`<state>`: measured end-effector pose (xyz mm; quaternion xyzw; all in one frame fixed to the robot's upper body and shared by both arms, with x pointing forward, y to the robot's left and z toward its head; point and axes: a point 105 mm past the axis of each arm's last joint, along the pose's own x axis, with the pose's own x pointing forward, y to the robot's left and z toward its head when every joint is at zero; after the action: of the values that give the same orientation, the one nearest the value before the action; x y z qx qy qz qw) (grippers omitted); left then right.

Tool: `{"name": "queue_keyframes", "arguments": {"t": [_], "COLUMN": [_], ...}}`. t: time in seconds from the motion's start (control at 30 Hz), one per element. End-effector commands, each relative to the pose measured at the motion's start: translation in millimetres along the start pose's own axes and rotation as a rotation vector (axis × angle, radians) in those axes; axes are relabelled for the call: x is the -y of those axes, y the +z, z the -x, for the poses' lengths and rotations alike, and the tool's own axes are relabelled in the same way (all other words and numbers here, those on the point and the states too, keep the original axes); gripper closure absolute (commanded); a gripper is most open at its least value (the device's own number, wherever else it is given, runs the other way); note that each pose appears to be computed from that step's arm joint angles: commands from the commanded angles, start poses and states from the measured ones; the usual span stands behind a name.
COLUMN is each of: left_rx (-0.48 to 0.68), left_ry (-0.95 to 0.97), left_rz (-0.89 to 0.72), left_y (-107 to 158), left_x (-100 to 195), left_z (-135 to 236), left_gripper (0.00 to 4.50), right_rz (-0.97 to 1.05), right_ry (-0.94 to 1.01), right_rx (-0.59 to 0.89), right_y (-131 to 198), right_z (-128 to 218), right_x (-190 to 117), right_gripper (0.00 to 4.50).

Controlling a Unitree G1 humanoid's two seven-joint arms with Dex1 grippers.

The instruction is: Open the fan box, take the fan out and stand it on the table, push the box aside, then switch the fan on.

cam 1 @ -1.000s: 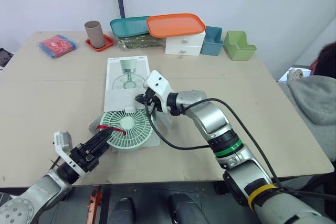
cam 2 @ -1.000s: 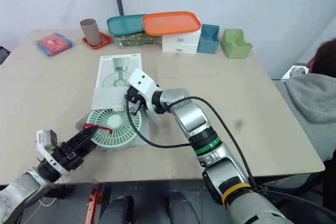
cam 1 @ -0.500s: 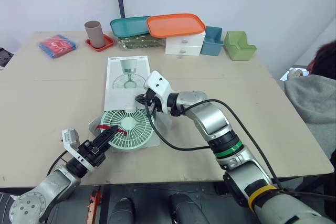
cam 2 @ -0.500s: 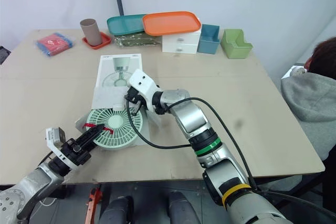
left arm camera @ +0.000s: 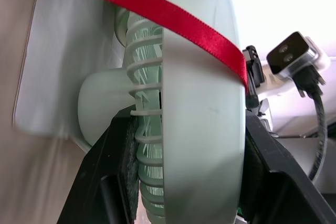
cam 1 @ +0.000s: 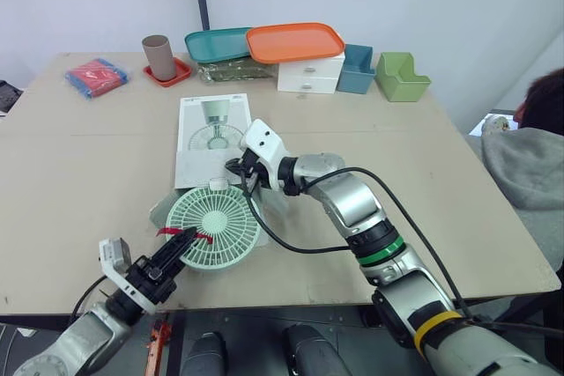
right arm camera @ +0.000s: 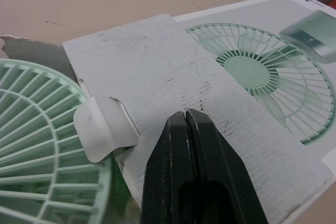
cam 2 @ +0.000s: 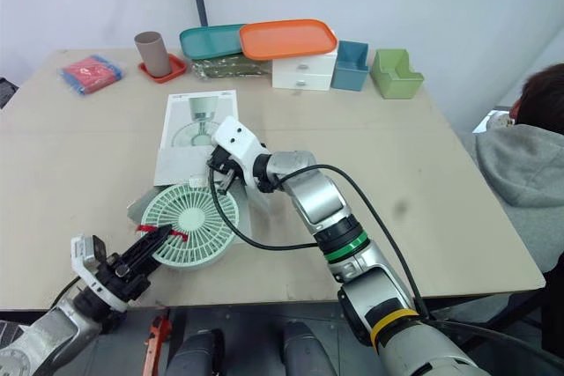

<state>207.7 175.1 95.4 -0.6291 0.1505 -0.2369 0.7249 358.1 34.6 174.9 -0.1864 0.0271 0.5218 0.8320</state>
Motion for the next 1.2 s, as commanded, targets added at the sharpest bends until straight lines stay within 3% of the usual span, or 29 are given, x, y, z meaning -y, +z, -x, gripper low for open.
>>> {"name": "queue_keyframes", "arguments": {"t": [0.03, 0.23, 0.43, 0.5, 0.6, 0.63, 0.7, 0.93, 1.2], "left_rx": [-0.006, -0.044, -0.002, -0.038, -0.025, -0.010, -0.013, -0.007, -0.054], "left_ry": [0.059, 0.099, 0.063, 0.063, 0.041, 0.043, 0.044, 0.029, 0.105], "left_rz": [0.024, 0.039, 0.044, 0.020, -0.003, -0.009, -0.021, -0.082, -0.213], "left_y": [-7.0, -23.6, -15.0, -20.2, -16.6, -13.8, -14.0, -15.3, -15.2], "left_x": [-6.4, -10.8, -3.9, -1.6, 3.5, 4.1, 6.6, 17.1, 24.0], "left_z": [12.0, 23.7, 18.8, 19.8, 20.0, 20.0, 21.0, 26.5, 57.1], "left_gripper": [2.68, 2.68, 2.68, 1.71, 0.92, 0.40, 0.07, 0.07, 0.07], "right_rz": [0.020, 0.023, 0.021, 0.020, 0.020, 0.021, 0.022, 0.022, 0.027], "right_ry": [-0.004, -0.006, -0.003, -0.002, -0.006, -0.007, -0.010, -0.012, -0.001], "right_rx": [0.018, 0.020, 0.024, 0.027, 0.027, 0.028, 0.032, 0.047, 0.076], "right_y": [6.2, 6.7, 6.7, 7.2, 7.1, 7.2, 8.1, 11.7, 18.7], "right_z": [-1.1, -1.7, -3.1, -3.8, -4.4, -4.4, -4.7, -7.2, -7.1], "right_x": [-0.4, 1.2, -0.1, -0.4, 0.8, 1.2, 2.6, 6.6, 8.7], "right_gripper": [4.50, 4.50, 4.50, 4.50, 4.50, 4.50, 4.50, 4.50, 4.50]}}
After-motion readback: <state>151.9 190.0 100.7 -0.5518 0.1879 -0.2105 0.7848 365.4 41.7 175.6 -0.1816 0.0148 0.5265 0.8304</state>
